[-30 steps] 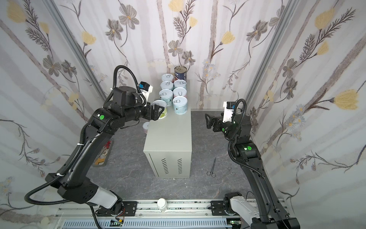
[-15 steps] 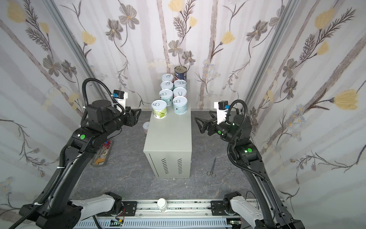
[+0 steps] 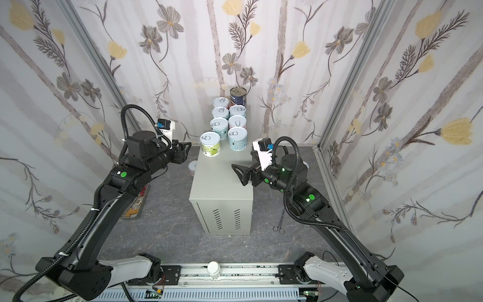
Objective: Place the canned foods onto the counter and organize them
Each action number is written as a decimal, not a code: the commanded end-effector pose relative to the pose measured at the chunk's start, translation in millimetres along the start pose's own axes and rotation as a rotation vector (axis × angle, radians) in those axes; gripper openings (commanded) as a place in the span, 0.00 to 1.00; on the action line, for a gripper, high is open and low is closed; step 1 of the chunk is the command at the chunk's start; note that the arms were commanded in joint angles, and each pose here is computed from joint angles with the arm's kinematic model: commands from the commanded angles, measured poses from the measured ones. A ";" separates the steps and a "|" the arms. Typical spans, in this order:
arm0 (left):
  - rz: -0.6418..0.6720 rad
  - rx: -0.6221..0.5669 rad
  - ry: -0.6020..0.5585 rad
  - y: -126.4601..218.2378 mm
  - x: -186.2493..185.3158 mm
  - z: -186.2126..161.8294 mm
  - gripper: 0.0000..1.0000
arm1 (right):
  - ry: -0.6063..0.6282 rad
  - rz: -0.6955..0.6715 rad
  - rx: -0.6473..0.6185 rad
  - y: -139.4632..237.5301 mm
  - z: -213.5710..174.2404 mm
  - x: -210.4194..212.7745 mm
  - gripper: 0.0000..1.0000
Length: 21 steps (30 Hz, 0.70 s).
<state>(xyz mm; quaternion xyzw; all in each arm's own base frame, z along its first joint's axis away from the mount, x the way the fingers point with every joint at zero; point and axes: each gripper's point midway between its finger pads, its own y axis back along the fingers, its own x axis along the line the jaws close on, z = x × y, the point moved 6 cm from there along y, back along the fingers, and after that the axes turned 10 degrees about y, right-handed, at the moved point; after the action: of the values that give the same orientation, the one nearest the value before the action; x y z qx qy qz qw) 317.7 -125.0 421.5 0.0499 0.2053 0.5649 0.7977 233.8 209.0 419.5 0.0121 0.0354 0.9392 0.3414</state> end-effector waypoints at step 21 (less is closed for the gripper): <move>-0.115 0.002 0.066 -22.7 -13.6 4.5 0.58 | 0.103 -0.257 -0.081 -37.4 3.8 1.0 1.00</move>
<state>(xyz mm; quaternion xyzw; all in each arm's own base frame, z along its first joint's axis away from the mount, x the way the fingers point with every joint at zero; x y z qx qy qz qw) 333.1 -141.0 411.3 0.0442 0.2388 0.5315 0.8115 254.2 239.1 410.3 -0.0357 0.0380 0.8963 0.4404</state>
